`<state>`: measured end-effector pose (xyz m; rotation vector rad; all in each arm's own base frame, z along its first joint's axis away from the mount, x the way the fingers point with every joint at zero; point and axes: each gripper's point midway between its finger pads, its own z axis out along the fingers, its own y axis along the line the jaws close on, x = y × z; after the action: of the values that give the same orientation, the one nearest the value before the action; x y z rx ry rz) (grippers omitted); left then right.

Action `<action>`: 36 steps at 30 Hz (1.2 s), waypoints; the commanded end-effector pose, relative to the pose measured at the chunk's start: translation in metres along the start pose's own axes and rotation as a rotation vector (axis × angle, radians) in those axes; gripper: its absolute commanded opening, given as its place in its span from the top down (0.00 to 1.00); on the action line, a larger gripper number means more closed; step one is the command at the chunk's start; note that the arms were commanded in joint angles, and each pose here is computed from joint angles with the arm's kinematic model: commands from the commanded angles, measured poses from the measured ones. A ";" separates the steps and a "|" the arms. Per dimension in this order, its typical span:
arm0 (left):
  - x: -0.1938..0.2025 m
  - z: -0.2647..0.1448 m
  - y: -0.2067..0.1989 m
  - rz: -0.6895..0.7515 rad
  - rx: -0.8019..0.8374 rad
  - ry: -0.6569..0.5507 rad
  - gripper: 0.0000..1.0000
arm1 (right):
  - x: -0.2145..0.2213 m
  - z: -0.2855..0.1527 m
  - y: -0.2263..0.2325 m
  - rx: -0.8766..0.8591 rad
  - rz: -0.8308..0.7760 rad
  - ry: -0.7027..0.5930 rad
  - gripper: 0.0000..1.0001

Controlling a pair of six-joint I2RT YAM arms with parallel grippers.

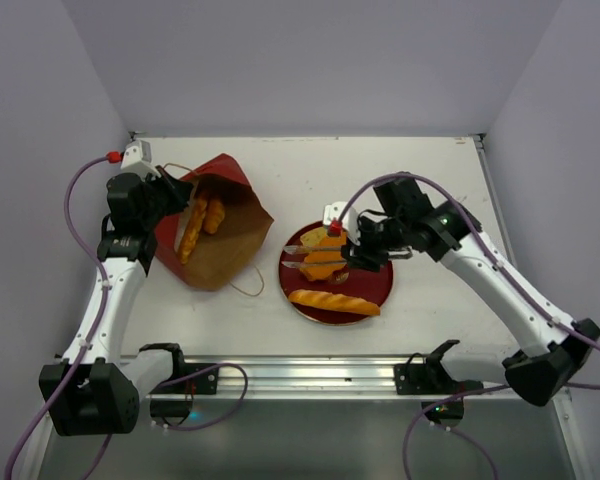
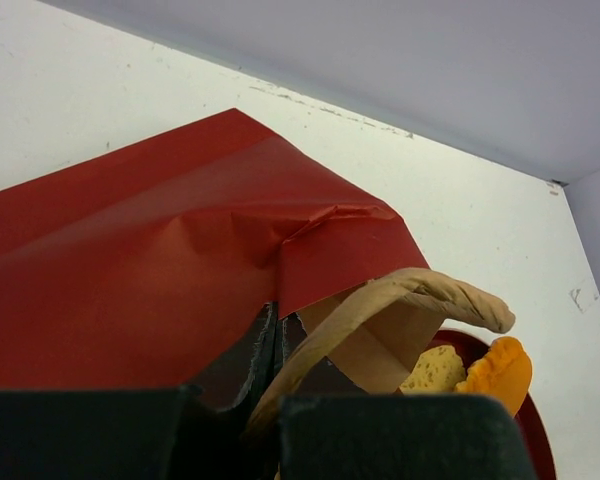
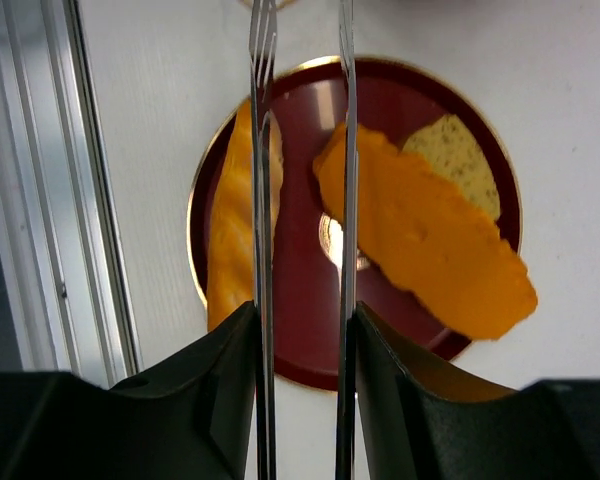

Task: Take the fake bread out of the paper bag

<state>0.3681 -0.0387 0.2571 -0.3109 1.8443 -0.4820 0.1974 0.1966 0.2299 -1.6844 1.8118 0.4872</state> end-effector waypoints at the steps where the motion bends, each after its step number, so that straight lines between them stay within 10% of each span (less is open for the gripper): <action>1: -0.011 -0.007 -0.009 0.044 0.045 -0.030 1.00 | -0.073 0.014 -0.016 -0.002 0.072 -0.203 0.57; 9: -0.001 -0.011 -0.016 0.069 0.096 0.006 1.00 | -0.115 0.104 -0.018 0.035 0.005 -0.148 0.57; 14: 0.010 -0.016 -0.016 0.073 0.105 0.046 1.00 | -0.125 0.148 -0.026 0.131 -0.346 -0.082 0.58; 36: 0.027 -0.025 -0.018 0.080 0.143 0.070 1.00 | -0.140 0.194 -0.080 0.563 -0.795 0.221 0.56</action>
<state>0.3394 -0.0614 0.2429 -0.1535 1.8986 -0.5700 0.2958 0.4096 0.1592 -1.9719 1.1379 -0.4197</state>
